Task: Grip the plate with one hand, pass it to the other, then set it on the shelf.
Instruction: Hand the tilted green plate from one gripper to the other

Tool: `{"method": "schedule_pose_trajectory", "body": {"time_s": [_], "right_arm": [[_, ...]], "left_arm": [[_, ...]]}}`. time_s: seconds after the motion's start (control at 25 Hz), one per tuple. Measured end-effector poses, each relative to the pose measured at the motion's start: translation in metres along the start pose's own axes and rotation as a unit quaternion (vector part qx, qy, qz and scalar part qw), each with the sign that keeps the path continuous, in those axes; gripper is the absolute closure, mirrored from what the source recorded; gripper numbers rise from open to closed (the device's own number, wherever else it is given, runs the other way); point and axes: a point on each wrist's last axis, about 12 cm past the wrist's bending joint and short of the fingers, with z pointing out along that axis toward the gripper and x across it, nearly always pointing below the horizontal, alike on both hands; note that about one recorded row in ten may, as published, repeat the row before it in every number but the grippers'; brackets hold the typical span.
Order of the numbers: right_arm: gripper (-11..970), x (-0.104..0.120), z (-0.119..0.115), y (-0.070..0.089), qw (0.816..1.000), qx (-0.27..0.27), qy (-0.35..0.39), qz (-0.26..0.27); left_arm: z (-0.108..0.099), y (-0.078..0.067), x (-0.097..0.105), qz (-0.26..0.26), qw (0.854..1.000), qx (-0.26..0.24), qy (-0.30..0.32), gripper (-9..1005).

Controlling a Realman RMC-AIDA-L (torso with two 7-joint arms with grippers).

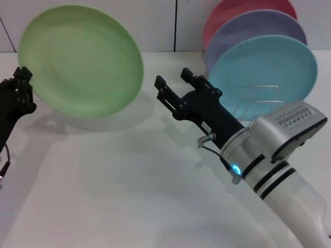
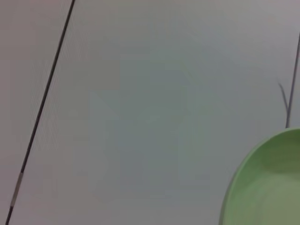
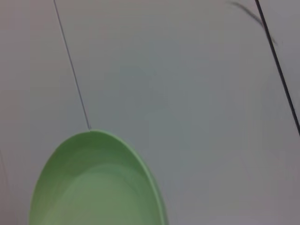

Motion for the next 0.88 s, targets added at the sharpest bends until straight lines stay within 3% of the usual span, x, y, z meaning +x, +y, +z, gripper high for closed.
{"method": "schedule_pose_trajectory", "body": {"time_s": [0.88], "right_arm": [[266,0.011,-0.015,0.000,1.000,0.001,0.020,-0.005]], "left_arm": [[-0.002,-0.005,0.014,0.020,0.998,0.006,0.052,967]]}}
